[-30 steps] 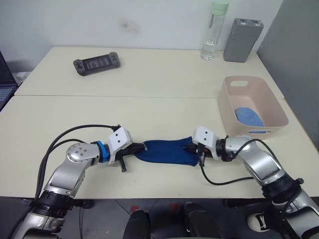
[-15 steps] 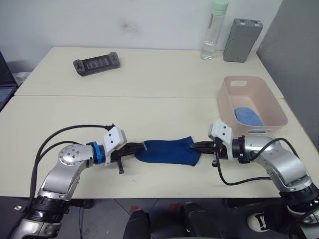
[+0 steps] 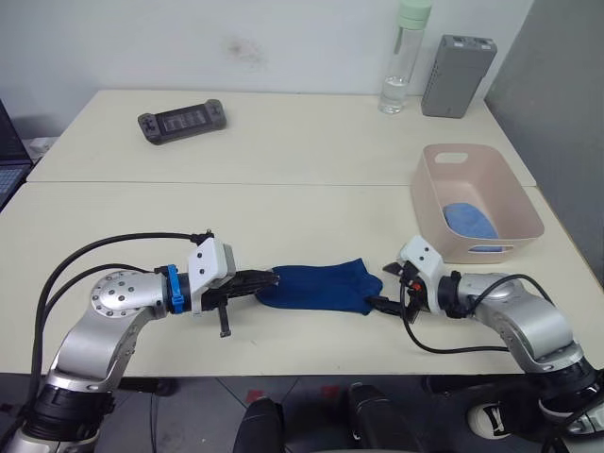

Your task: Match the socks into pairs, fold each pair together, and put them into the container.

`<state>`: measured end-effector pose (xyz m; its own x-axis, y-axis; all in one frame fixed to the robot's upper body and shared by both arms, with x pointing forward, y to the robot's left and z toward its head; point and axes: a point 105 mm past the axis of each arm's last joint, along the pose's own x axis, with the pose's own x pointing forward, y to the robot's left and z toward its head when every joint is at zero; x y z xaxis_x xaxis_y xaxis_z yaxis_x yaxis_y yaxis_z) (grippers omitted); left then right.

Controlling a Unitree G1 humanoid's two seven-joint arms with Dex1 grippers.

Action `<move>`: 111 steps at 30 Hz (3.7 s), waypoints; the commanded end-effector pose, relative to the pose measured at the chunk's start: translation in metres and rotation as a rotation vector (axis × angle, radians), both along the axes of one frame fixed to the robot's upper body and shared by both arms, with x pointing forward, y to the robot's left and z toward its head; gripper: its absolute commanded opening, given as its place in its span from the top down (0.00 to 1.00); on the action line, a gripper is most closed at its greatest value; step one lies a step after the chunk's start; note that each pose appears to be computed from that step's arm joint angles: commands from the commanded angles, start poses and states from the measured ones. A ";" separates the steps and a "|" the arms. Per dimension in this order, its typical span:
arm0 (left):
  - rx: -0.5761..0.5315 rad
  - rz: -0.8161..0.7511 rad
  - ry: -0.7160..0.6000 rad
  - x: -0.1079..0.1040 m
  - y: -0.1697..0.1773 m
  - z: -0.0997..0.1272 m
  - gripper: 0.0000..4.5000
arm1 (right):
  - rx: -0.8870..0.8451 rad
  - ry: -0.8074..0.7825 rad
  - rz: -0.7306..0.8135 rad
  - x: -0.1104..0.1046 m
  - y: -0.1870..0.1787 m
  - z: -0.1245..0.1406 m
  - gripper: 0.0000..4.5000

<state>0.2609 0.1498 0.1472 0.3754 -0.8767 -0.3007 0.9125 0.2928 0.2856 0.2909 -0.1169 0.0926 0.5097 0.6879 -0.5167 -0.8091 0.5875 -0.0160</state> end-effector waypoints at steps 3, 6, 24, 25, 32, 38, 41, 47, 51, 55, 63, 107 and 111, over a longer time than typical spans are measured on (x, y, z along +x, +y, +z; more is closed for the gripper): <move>-0.005 -0.051 -0.020 -0.006 -0.011 0.011 1.00 | 0.031 0.055 0.034 -0.011 0.018 -0.006 0.00; -0.007 -0.050 -0.021 -0.006 -0.012 0.012 1.00 | 0.053 0.069 0.050 -0.013 0.022 -0.006 0.13; -0.026 -0.070 0.041 -0.005 -0.018 0.012 1.00 | 0.116 0.129 0.137 0.008 -0.007 0.025 1.00; -0.027 -0.077 0.045 -0.003 -0.020 0.011 1.00 | 0.108 0.134 0.155 0.010 -0.009 0.027 1.00; -0.037 -0.100 0.046 0.013 -0.036 -0.001 0.66 | 0.075 0.128 0.204 0.025 -0.019 0.034 1.00; -0.032 -0.088 0.008 0.031 -0.053 -0.015 0.24 | 0.079 0.125 0.231 0.025 -0.018 0.043 1.00; -0.029 -0.080 0.000 0.037 -0.063 -0.023 0.02 | 0.087 0.124 0.243 0.023 -0.013 0.047 1.00; -0.081 -0.083 -0.024 0.043 -0.070 -0.016 0.10 | 0.080 0.119 0.246 0.023 -0.014 0.049 1.00; -0.090 -0.111 -0.011 0.040 -0.068 -0.012 0.36 | 0.078 0.120 0.242 0.023 -0.015 0.048 1.00; -0.055 -0.105 0.010 0.041 -0.068 -0.022 0.65 | 0.081 0.121 0.242 0.024 -0.014 0.046 1.00; 0.018 -0.059 0.058 0.051 -0.072 -0.047 0.99 | 0.110 0.125 0.256 0.022 -0.008 0.053 1.00; -0.073 0.220 0.178 0.002 0.036 0.022 1.00 | 0.461 0.215 0.414 0.001 0.106 0.076 0.34; -0.099 0.126 0.159 0.009 0.013 0.029 1.00 | 0.479 0.226 0.353 0.004 0.086 0.088 0.12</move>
